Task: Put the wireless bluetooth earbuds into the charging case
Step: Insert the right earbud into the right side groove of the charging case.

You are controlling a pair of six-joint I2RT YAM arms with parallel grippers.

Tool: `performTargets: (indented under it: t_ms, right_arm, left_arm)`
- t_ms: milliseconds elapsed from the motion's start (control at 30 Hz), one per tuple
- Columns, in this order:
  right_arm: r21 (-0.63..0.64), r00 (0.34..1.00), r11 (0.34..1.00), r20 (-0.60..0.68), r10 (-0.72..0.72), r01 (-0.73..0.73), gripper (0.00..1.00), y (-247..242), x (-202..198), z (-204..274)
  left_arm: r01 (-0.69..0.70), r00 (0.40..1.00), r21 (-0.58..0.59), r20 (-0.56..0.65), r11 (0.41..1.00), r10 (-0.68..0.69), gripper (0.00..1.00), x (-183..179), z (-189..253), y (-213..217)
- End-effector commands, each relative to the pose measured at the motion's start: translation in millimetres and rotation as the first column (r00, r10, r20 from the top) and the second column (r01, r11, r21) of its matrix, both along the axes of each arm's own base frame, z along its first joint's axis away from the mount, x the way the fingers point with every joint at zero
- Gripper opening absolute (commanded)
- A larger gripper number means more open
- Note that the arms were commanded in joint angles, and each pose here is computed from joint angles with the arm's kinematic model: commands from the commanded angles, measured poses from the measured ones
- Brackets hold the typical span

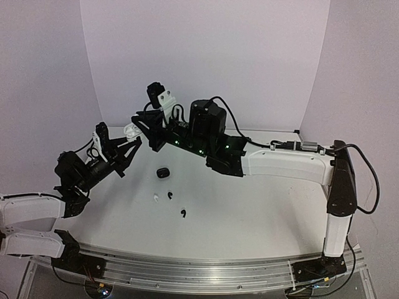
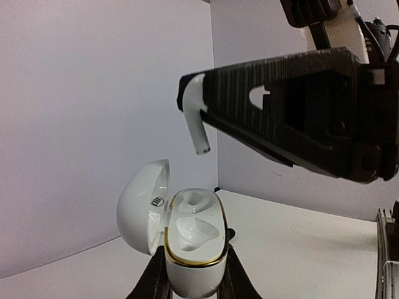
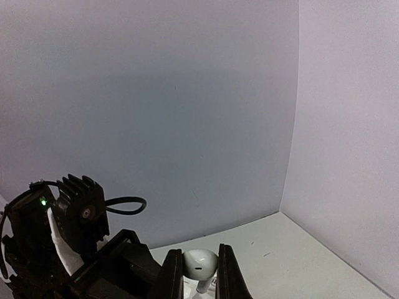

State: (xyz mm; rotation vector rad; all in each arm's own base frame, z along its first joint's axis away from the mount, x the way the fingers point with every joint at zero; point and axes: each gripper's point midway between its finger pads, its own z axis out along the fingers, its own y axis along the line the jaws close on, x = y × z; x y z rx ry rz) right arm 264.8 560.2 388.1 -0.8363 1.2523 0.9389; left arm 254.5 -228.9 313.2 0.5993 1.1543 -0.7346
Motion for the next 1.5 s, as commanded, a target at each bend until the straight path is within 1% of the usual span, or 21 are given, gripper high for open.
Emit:
performTargets:
  t_ms: [0, 167, 400, 633, 800, 1000, 1133, 1300, 1467]
  right_arm:
    - [-0.009, 0.998, 1.0, 0.06, -0.019, 0.019, 0.0, -3.9, -0.3, 2.9]
    - [-0.039, 0.996, 0.998, 0.081, -0.036, 0.04, 0.0, -6.3, 1.9, -2.7]
    - [-0.053, 0.989, 0.996, 0.138, -0.059, 0.067, 0.0, -8.3, 4.2, 5.7]
    - [-0.108, 0.984, 0.992, 0.173, -0.047, 0.066, 0.0, -9.0, 1.9, 2.6]
    - [-0.11, 0.979, 0.99, 0.192, -0.063, 0.085, 0.0, -18.6, -0.2, 11.7]
    - [-0.072, 0.983, 0.996, 0.181, -0.037, 0.05, 0.0, -16.6, -4.9, 28.2]
    - [-0.066, 0.981, 0.996, 0.186, -0.045, 0.058, 0.0, -18.6, -4.4, 31.9]
    - [-0.031, 0.99, 0.999, 0.144, -0.01, 0.015, 0.0, -24.1, -5.0, 41.8]
    - [-0.041, 0.991, 0.999, 0.134, 0.004, 0.002, 0.0, -25.3, -6.0, 36.2]
  left_arm:
    - [0.02, 0.998, -0.037, 0.064, 0.999, -0.018, 0.0, -4.6, 30.5, -1.5]
    - [0.045, 0.997, -0.045, 0.067, 0.998, -0.042, 0.0, -9.2, 34.6, -2.5]
    - [0.065, 0.996, -0.038, 0.065, 0.997, -0.062, 0.0, -11.8, 33.3, -4.8]
    - [0.069, 0.996, -0.043, 0.061, 0.997, -0.067, 0.0, -12.6, 35.2, -4.6]
    - [0.065, 0.996, -0.035, 0.06, 0.997, -0.063, 0.0, -12.2, 33.8, -4.4]
    - [0.074, 0.995, -0.022, 0.07, 0.997, -0.072, 0.0, -13.0, 32.7, -6.5]
    - [0.072, 0.995, -0.018, 0.074, 0.997, -0.071, 0.0, -13.6, 33.0, -6.3]
    - [0.075, 0.995, -0.02, 0.069, 0.997, -0.073, 0.0, -13.6, 33.8, -6.3]
    - [0.073, 0.995, -0.023, 0.075, 0.997, -0.071, 0.0, -14.1, 35.6, -6.0]
